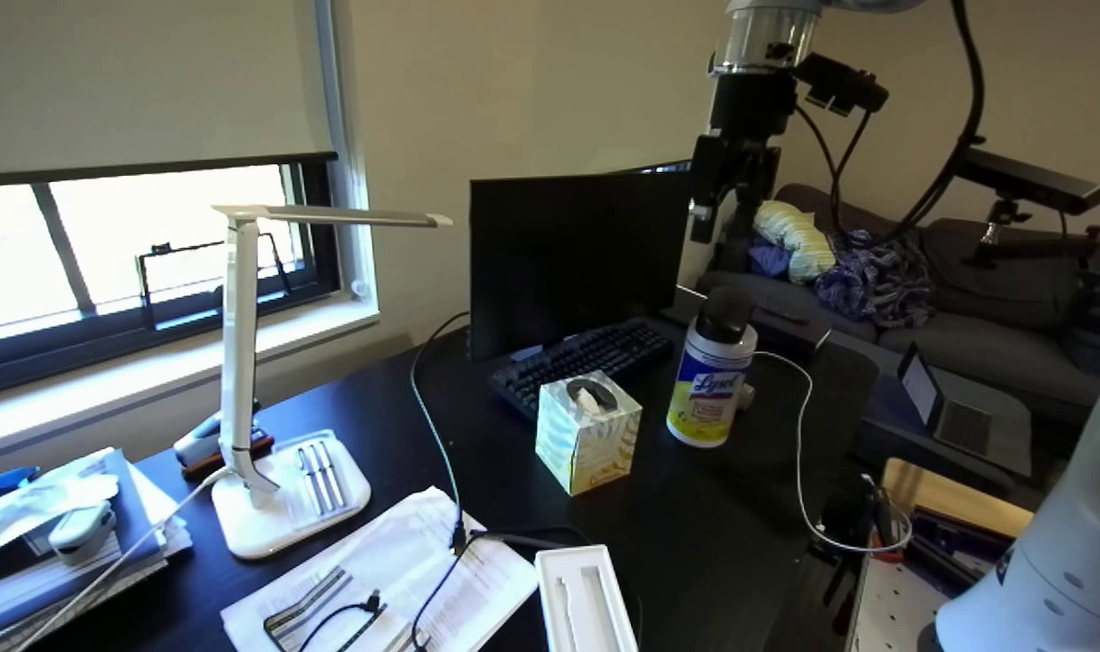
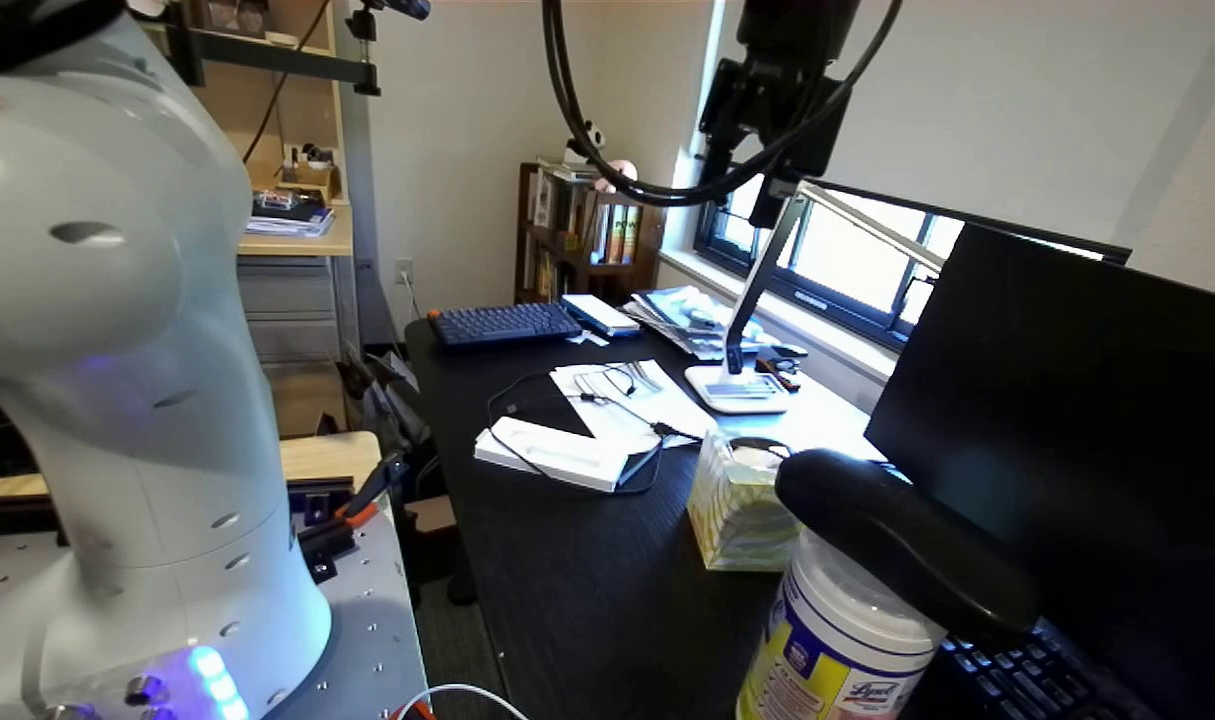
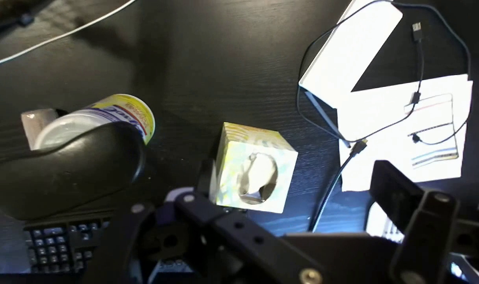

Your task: Pick the object next to the bottle and place it on top of the tissue box

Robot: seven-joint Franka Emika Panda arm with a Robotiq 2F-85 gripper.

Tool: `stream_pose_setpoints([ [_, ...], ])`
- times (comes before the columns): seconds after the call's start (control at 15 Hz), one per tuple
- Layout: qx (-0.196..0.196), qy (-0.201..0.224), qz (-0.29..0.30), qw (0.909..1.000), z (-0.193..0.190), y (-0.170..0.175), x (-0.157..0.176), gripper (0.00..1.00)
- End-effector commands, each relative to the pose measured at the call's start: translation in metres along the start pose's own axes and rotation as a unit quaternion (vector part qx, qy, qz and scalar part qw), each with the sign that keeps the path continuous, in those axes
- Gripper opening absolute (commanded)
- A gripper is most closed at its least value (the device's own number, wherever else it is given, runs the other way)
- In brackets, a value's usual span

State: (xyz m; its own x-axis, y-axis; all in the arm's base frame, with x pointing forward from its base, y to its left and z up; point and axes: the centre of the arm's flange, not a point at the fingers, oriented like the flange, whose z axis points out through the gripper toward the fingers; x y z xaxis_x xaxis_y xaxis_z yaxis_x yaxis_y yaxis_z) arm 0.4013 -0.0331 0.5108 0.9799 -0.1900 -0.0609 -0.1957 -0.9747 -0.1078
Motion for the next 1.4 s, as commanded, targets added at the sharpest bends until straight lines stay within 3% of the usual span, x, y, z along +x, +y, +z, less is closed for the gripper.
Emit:
stream_pose_setpoints([
  [0.0,0.035,0.028,0.089,0.9951,-0.014,0.047,0.007,1.00],
  [0.2,0.077,0.048,0.132,0.9870,-0.018,0.066,0.001,1.00],
  [0.27,0.051,0.031,0.107,0.9925,-0.014,0.068,0.006,1.00],
  [0.73,0.065,0.036,0.142,0.9871,-0.020,0.076,0.015,1.00],
  [1.0,0.073,0.057,0.246,0.9648,-0.024,0.139,0.044,1.00],
  [1.33,0.068,0.054,0.374,0.9232,-0.008,0.252,0.060,1.00],
])
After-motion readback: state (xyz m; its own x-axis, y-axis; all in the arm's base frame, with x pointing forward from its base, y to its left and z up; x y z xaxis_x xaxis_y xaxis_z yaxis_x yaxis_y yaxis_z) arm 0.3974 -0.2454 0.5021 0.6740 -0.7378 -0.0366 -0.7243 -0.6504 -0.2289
